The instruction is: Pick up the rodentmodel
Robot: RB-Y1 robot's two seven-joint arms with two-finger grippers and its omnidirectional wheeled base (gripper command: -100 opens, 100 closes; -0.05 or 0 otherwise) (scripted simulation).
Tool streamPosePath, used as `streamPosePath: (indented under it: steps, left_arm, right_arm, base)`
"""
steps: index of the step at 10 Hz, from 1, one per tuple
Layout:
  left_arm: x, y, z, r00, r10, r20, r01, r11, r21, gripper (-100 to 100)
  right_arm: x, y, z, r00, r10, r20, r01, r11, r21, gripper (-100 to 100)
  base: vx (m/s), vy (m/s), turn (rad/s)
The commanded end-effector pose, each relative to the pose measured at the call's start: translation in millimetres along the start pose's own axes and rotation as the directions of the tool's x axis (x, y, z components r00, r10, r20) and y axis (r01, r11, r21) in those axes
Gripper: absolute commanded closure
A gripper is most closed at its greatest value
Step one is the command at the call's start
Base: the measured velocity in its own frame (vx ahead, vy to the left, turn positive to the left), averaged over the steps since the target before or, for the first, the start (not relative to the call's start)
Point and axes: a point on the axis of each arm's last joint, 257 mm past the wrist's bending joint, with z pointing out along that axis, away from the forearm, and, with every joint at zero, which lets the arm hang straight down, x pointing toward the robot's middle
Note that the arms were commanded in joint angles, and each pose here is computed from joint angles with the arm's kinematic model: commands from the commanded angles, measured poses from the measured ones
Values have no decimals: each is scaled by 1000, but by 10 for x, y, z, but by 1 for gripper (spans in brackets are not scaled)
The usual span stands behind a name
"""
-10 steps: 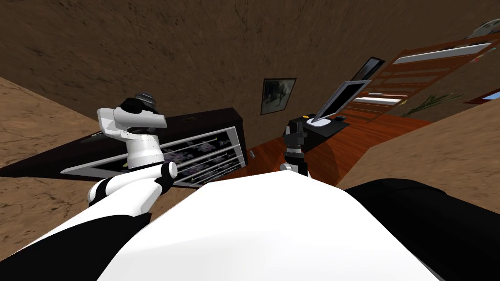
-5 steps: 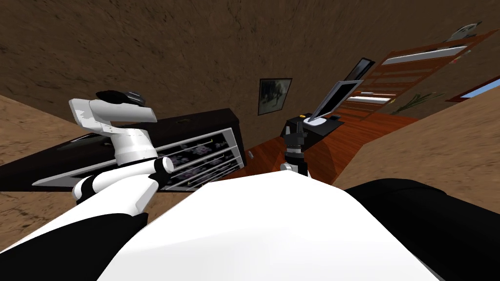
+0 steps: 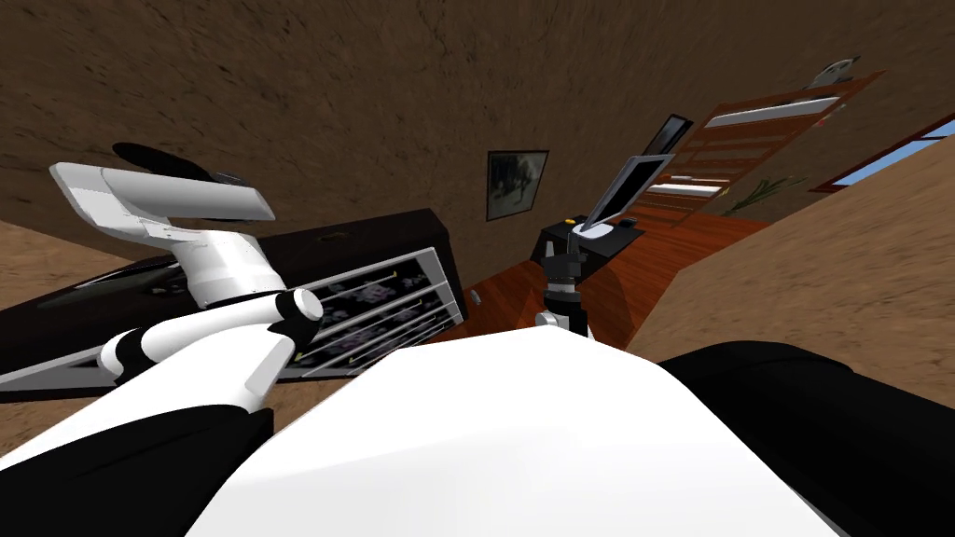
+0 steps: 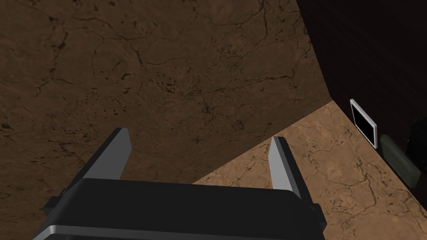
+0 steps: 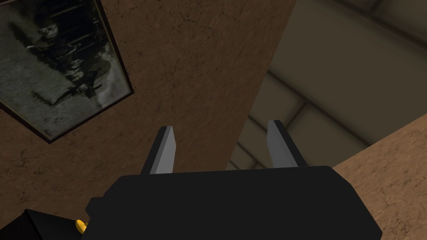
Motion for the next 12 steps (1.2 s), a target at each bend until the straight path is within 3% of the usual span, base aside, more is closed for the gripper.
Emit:
streamPosePath:
  steps: [1,2,4,5,7,10,12]
  left_arm:
    - [4,93,8,1000,-9,-15,8,999,-46,-100]
    - [-156,140,21,999,-47,-13,45,995,-85,-100]
    - [-101,247,22,998,-56,-33,51,990,-134,-100]
    - [-234,296,24,994,-100,-35,92,980,-175,-100]
    - [-181,394,10,993,-106,-51,92,972,-217,-100]
    - [-362,536,-53,977,-202,-67,171,933,-317,-100]
    - [-281,662,-74,975,-207,-84,163,917,-364,-100]
  right_arm:
    - [0,0,0,1000,0,0,0,1000,0,0]
    - [0,0,0,1000,0,0,0,1000,0,0]
    - [0,0,0,1000,0,0,0,1000,0,0]
    - [0,0,0,1000,0,0,0,1000,0,0]
    - [0,0,0,1000,0,0,0,1000,0,0]
    - [0,0,0,1000,0,0,0,1000,0,0]
    - [0,0,0,1000,0,0,0,1000,0,0]
  base:
    - [19,-14,7]
    - [28,-38,-138]
    - [25,-23,-27]
    - [34,-31,-101]
    - [25,-23,-40]
    - [35,-28,-90]
    - [25,-19,-18]
